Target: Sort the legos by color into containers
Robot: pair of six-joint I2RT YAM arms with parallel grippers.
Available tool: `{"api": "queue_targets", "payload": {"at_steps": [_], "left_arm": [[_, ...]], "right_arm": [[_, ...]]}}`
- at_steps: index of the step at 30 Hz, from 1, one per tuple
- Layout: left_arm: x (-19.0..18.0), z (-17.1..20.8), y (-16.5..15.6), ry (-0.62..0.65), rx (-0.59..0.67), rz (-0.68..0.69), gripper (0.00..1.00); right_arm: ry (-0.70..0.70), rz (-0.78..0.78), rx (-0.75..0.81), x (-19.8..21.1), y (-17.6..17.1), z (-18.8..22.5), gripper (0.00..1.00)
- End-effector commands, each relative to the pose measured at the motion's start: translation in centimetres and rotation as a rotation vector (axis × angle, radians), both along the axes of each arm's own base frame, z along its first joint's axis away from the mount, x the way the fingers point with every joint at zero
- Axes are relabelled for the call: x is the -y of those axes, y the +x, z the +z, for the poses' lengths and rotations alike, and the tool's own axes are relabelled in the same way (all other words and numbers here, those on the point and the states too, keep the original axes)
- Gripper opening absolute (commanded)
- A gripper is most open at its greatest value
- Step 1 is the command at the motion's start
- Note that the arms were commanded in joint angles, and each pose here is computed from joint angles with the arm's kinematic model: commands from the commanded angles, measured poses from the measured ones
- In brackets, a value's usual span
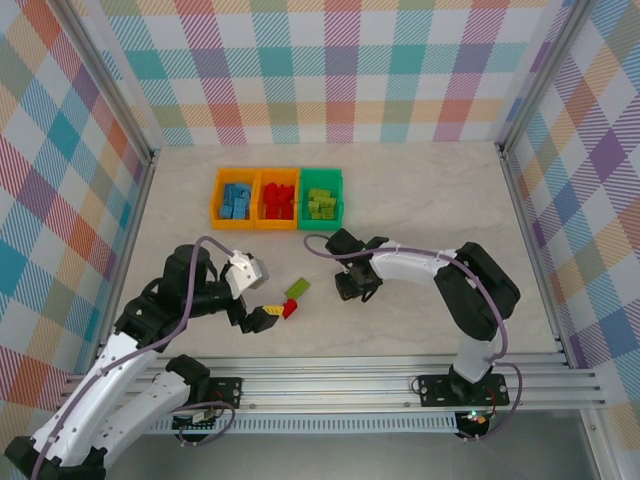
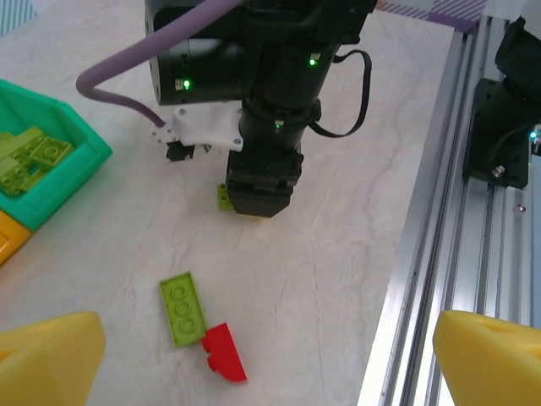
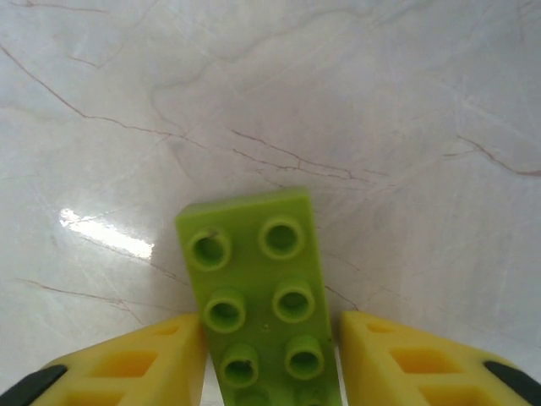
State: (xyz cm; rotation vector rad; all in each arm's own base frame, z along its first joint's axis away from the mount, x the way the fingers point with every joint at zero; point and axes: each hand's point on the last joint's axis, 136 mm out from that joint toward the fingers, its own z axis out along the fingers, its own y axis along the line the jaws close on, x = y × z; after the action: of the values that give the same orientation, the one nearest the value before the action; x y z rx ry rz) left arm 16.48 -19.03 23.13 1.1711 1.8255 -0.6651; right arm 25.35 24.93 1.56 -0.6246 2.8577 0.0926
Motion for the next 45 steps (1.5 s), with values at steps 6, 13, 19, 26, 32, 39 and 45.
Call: {"api": "queue_targets", "payload": {"at_steps": [6,13,19,26,32,39,45], "left_arm": [[0.5,-0.7,-0.6,0.005,0.055,-0.078,1.00],[-0.2,-1.3,0.3,0.033,0.094,-0.021,1.00],[-0.4,-2.4,0.6,0.056,0.064,0.000,1.00],[-0.5,-3.4,1.1,0.075,0.040,0.021,1.00],[-0.6,-3.8,2.5,0.069,0.011,0.094,1.00],[-2.4,-3.9,6.1,0.094,-0.144,0.394,1.00],[-0.5,-4.9,7.4,0.238,-0.348,0.581,1.00]], "right_arm": [[0.190,0.012,0.074,-2.7,0.0,6.9,0.35],[0.407,0.013,0.310,-6.9,5.4,16.6,0.36],[0.454,-0.069,0.446,-7.9,14.1,18.1,0.35],[0.369,-0.142,0.474,-7.9,21.4,15.2,0.36],[0.369,-0.133,0.480,-7.5,22.2,15.5,0.66],[0.443,-0.058,0.455,-5.6,16.7,19.4,0.66],[0.572,0.098,0.251,-3.0,5.1,20.9,0.74]]}}
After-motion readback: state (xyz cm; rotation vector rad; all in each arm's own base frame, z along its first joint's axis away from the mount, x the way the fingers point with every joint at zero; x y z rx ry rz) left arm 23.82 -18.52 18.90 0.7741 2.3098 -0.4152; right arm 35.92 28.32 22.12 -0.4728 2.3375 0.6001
